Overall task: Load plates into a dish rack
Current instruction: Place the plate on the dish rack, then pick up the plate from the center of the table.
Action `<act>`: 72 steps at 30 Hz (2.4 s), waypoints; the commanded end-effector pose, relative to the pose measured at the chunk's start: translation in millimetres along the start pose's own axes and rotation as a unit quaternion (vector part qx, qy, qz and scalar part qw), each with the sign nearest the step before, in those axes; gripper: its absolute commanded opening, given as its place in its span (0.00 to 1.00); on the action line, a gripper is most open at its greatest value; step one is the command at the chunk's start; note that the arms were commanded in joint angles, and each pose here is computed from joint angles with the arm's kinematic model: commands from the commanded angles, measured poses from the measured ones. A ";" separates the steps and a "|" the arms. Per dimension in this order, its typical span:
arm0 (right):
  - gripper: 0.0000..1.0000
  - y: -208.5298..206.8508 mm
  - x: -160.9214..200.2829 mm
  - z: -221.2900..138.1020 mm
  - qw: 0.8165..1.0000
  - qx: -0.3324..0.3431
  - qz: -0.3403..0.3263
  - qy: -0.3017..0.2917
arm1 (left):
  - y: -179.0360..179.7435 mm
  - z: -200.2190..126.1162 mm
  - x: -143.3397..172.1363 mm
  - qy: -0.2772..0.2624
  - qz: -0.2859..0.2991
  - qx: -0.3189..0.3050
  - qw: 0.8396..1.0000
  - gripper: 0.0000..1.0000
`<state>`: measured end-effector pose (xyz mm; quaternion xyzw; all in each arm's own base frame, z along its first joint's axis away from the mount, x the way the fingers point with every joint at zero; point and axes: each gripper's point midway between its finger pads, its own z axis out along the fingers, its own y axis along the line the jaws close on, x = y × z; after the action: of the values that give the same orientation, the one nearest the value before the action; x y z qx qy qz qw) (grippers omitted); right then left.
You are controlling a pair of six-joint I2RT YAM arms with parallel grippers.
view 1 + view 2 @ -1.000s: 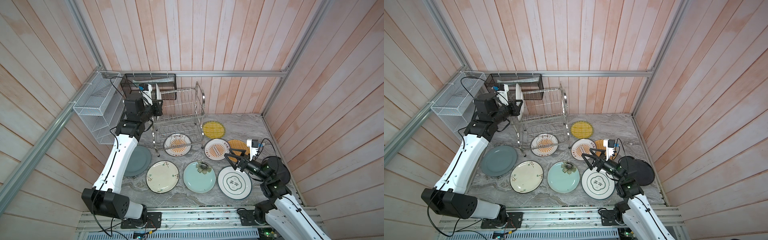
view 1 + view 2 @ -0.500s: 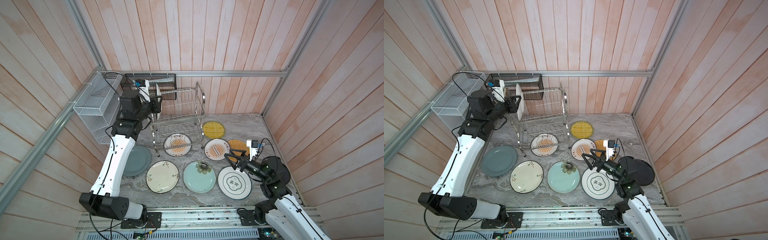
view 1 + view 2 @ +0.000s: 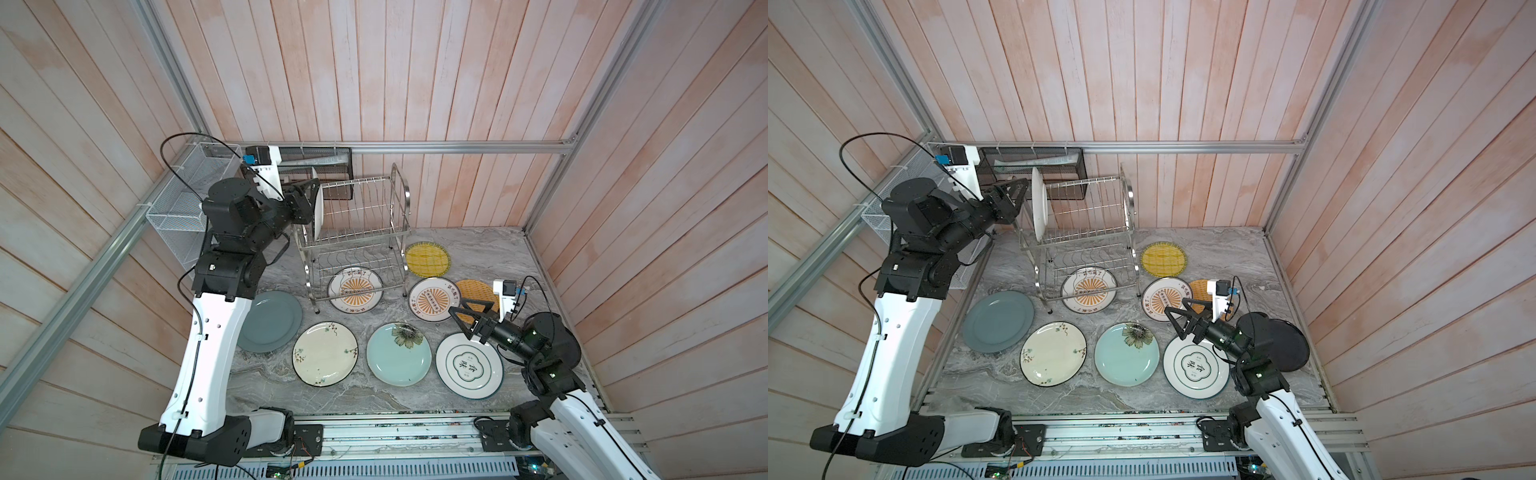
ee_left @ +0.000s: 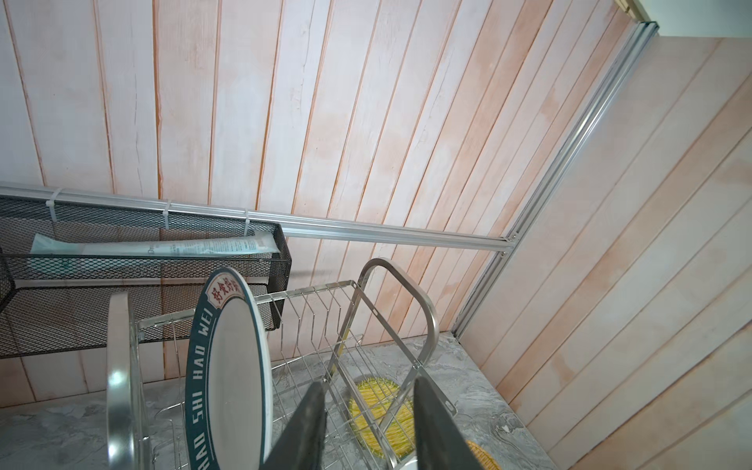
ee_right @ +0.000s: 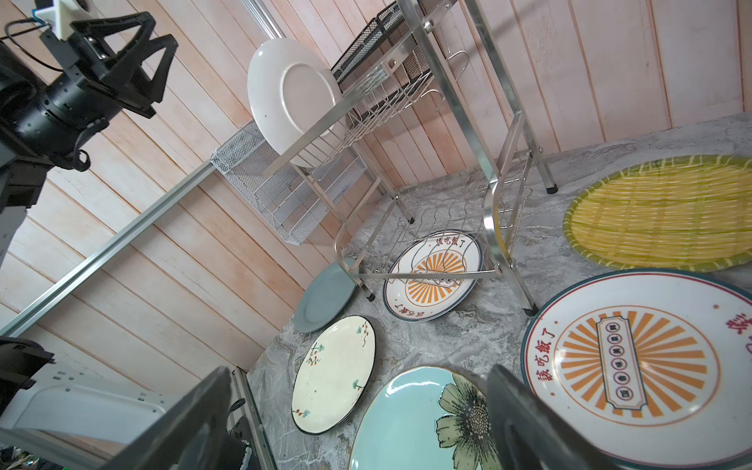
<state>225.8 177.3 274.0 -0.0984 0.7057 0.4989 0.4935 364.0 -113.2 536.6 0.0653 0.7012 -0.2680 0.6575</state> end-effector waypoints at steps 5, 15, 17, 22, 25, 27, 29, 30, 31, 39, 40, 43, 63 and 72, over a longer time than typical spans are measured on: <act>0.98 3.2 -16.3 0.4 1.000 0.016 -0.017 -0.016 | -33.6 -22.9 -6.5 -0.006 -0.022 0.071 0.997 0.38; 0.98 -13.6 -21.6 3.7 0.998 0.062 -0.017 -0.019 | -98.4 -36.4 30.6 0.037 -0.052 0.209 0.976 0.39; 0.98 -19.3 -22.0 4.8 0.997 0.074 -0.014 -0.020 | -116.0 -35.0 47.3 0.056 -0.051 0.233 0.969 0.39; 0.98 -31.8 -27.3 5.9 0.994 0.108 -0.012 -0.026 | -152.5 -23.4 103.6 0.111 -0.028 0.264 0.958 0.39; 0.98 -44.1 -30.3 6.8 0.990 0.139 -0.006 -0.025 | -168.4 -14.7 148.8 0.150 0.002 0.265 0.952 0.39; 0.98 -55.0 -31.1 7.7 0.987 0.161 0.002 -0.022 | -173.8 -11.4 178.4 0.172 0.016 0.268 0.948 0.39; 0.98 -68.4 -32.2 7.3 0.983 0.185 0.011 -0.018 | -176.9 -11.0 204.3 0.184 0.030 0.274 0.944 0.43; 0.98 -75.9 -32.2 5.9 0.980 0.198 0.017 -0.018 | -175.6 -10.6 216.1 0.189 0.037 0.273 0.942 0.44; 0.98 -85.7 -32.4 3.1 0.976 0.213 0.027 -0.019 | -174.4 -11.3 226.8 0.191 0.046 0.273 0.942 0.47; 0.96 -159.6 -1.3 -11.0 0.947 0.297 0.120 0.008 | -154.7 -28.8 275.9 0.166 0.102 0.251 0.948 1.00; 0.95 -165.3 3.2 -9.2 0.946 0.300 0.125 0.013 | -153.4 -30.3 281.0 0.165 0.103 0.253 0.948 1.00; 0.92 -183.0 14.1 -3.1 0.939 0.314 0.133 0.032 | -145.9 -24.6 293.5 0.176 0.121 0.237 0.948 1.00; 0.62 -250.2 44.4 47.0 0.923 0.328 0.163 0.122 | -150.9 -29.0 340.9 0.196 0.242 0.214 0.926 1.00; 0.41 -256.9 59.3 68.0 0.918 0.317 0.180 0.156 | -151.5 -27.6 348.2 0.206 0.243 0.216 0.923 1.00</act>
<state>396.4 119.8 66.9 0.1258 0.9010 0.2981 0.2890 227.6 -318.9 247.8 0.4245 0.7114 -0.2306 0.5105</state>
